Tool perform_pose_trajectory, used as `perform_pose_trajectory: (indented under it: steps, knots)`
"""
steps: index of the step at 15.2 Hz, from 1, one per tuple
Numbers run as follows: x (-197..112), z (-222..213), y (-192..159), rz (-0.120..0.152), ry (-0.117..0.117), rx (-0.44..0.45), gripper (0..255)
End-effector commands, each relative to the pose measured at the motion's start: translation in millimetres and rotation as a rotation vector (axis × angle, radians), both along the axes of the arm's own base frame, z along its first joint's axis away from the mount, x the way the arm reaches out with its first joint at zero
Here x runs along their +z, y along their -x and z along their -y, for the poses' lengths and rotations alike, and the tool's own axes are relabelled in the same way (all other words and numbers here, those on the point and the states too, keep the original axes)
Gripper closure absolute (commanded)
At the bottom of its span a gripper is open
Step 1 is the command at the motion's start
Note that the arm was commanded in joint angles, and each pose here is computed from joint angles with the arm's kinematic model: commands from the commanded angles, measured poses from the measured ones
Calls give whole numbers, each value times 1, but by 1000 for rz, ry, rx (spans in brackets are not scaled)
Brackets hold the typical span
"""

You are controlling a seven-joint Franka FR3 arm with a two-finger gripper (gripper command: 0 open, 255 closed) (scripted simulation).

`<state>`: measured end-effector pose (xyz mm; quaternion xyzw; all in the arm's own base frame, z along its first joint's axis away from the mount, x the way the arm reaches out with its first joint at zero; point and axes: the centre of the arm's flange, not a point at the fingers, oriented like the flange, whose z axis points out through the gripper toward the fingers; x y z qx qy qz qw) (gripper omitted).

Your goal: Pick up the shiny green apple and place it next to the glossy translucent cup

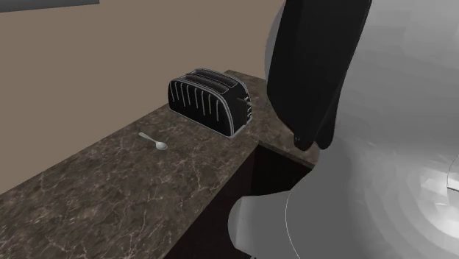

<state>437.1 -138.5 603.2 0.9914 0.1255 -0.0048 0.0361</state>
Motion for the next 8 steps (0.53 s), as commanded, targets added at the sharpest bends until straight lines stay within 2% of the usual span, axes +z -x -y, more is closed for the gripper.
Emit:
perform_pose_trajectory:
  steps: [1,8]
  knots:
    - [0,25,-12,0,1,1,255]
    - [0,109,-50,0,1,1,255]
